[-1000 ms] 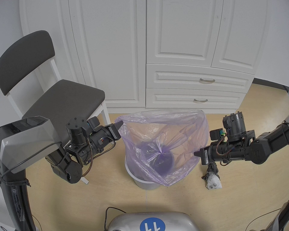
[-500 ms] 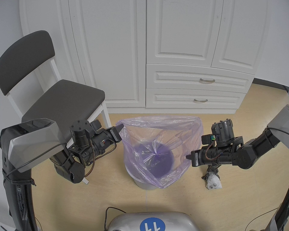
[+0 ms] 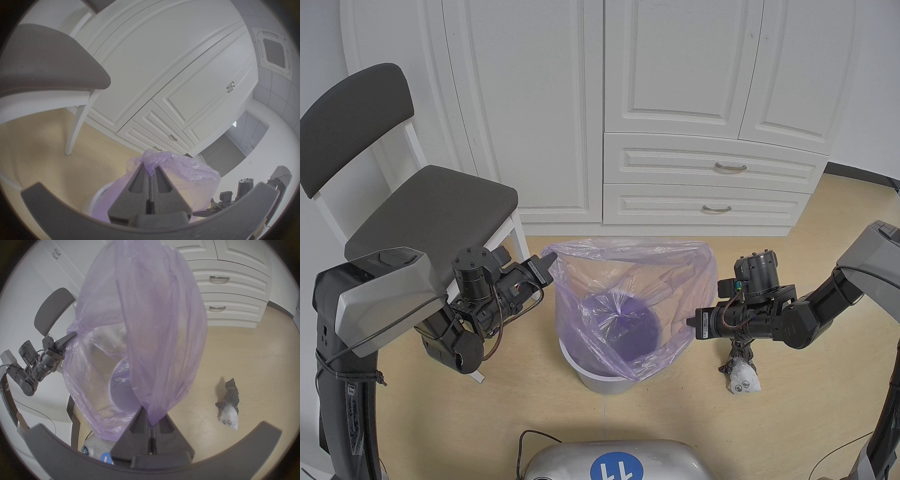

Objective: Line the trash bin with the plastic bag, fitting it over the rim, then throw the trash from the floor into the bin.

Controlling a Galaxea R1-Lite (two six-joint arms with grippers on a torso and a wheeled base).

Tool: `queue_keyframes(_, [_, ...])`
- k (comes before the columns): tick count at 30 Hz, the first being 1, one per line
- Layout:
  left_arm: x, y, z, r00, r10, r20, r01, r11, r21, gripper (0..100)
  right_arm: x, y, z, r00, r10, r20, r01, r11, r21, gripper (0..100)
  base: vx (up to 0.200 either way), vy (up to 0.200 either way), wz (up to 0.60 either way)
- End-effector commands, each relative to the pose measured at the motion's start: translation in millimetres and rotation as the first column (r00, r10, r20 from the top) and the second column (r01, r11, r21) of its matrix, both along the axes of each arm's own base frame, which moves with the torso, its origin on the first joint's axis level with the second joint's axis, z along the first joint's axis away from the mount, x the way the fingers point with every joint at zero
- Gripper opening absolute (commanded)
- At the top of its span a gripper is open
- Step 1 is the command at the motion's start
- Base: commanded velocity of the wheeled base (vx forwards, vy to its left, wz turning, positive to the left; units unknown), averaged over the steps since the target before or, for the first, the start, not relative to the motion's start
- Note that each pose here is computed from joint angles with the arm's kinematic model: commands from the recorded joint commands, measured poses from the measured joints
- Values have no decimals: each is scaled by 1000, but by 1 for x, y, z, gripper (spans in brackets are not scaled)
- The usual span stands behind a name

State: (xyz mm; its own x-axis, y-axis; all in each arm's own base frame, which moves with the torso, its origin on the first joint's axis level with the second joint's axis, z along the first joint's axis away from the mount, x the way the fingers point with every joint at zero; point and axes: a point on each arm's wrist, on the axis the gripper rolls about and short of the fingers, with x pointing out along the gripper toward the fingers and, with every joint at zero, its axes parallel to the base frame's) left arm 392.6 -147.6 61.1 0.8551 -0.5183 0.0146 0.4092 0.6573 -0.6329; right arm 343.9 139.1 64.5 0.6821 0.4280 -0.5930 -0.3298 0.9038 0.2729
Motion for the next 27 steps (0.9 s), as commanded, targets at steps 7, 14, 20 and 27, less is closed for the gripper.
queue_keyframes(7, [9,-18,-11,999,-33,-32,31,997,-66,0,12,-15,-10,998,-50,43,50,999,11,0,0,0,0])
queue_keyframes(14, [18,-13,-18,996,-33,-81,22,992,-126,0,17,-14,-27,996,-53,78,51,998,25,0,0,0,0])
queue_keyframes(20, [21,8,-27,979,-90,-186,68,990,-122,0,17,-14,-40,993,-45,113,41,999,33,0,0,0,0])
queue_keyframes(27, [26,32,-59,968,-80,-238,73,997,-37,0,19,-18,-47,993,-54,102,52,998,28,0,0,0,0])
